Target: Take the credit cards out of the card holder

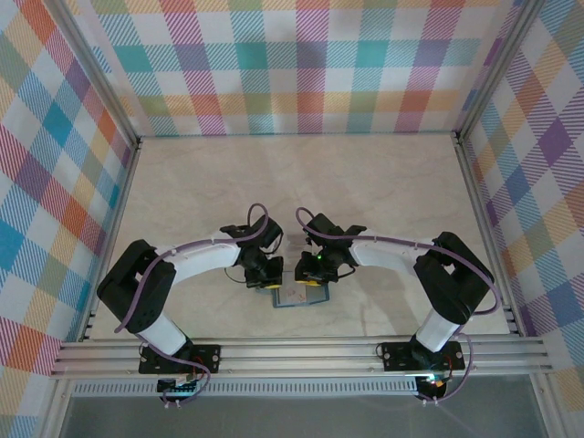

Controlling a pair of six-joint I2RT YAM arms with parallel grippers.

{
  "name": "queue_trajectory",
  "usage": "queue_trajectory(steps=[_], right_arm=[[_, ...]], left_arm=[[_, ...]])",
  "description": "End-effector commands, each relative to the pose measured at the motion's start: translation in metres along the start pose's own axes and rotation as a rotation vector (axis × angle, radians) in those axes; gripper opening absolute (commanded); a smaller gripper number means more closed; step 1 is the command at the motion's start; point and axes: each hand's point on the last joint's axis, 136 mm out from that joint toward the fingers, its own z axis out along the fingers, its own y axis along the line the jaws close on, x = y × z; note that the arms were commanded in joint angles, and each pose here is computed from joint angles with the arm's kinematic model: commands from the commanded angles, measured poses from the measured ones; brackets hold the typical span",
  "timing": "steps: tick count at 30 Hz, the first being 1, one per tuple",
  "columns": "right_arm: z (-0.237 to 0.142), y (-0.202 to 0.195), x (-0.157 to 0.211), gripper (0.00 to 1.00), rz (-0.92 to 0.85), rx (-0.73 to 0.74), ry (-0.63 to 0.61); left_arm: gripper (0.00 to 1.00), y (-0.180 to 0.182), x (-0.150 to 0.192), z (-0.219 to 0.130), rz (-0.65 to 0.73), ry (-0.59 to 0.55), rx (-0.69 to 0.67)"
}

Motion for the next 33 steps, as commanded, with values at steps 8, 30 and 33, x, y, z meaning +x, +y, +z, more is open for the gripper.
queue_trajectory(steps=[8,30,33], right_arm=[[0.006,-0.013,0.003,0.31,-0.012,0.039,0.029],[0.016,0.0,0.002,0.26,-0.023,-0.136,0.04],[0.009,0.005,0.002,0.25,-0.018,-0.182,0.027]], left_arm=[[0.01,-0.014,0.007,0.006,0.044,0.02,-0.023],[0.0,0.031,0.022,0.03,0.035,0.09,-0.186],[0.0,0.031,0.021,0.029,0.037,0.088,-0.191]])
